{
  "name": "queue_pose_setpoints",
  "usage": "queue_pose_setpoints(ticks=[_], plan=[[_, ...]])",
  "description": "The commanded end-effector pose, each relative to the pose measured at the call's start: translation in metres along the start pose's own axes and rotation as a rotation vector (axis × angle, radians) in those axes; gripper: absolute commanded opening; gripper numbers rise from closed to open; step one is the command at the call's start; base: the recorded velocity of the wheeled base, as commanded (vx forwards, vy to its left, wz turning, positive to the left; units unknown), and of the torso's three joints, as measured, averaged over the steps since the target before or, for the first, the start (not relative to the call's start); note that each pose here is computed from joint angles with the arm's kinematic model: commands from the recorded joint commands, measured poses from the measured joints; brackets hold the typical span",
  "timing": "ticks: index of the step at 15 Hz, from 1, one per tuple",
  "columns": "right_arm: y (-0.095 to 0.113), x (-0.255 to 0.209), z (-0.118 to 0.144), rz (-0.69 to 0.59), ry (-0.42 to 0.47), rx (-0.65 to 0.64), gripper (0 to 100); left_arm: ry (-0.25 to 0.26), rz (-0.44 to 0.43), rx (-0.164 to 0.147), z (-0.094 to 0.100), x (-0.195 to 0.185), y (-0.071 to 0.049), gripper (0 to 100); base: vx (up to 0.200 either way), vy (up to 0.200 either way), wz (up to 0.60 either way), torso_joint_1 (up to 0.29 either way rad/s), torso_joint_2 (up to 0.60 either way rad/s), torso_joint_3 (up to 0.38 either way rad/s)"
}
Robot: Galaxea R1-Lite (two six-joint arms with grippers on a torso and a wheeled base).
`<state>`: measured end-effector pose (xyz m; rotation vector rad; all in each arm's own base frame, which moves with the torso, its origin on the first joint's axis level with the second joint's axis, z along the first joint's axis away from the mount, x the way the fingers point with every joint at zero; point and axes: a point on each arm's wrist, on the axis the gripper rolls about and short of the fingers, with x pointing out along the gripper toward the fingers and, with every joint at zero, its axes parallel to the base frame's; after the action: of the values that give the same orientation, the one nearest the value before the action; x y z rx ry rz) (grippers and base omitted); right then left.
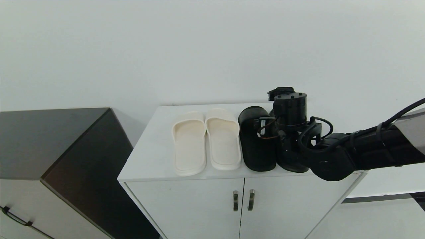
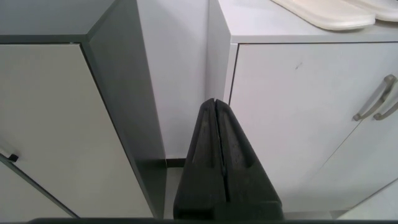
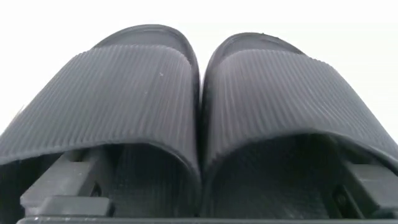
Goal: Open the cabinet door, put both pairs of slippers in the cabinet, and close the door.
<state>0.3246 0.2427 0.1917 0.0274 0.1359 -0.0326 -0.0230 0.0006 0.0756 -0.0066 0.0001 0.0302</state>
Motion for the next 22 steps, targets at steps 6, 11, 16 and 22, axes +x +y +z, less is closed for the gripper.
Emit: queue_pose_setpoints(ticks=[6, 11, 16, 22], plan=[[0.004, 0.005, 0.003, 0.001, -0.017, -0.021, 0, 0.001, 0.000, -0.001, 0.000, 0.000, 0.000, 0, 0.000, 0.000, 0.00, 0.000, 0.00, 0.000], [-0.011, -0.025, 0.028, 0.050, -0.047, 0.002, 0, 0.001, 0.000, -0.001, 0.000, 0.000, 0.000, 0, 0.000, 0.000, 0.00, 0.000, 0.00, 0.000], [-0.027, -0.104, 0.009, 0.345, 0.044, -0.068, 0, 0.000, 0.000, -0.001, 0.000, 0.000, 0.000, 0, 0.000, 0.000, 0.00, 0.000, 0.00, 0.000], [-0.047, -0.159, -0.001, 0.545, 0.096, -0.094, 0, 0.000, 0.000, -0.001, 0.000, 0.000, 0.000, 0, 0.000, 0.000, 0.00, 0.000, 0.00, 0.000]])
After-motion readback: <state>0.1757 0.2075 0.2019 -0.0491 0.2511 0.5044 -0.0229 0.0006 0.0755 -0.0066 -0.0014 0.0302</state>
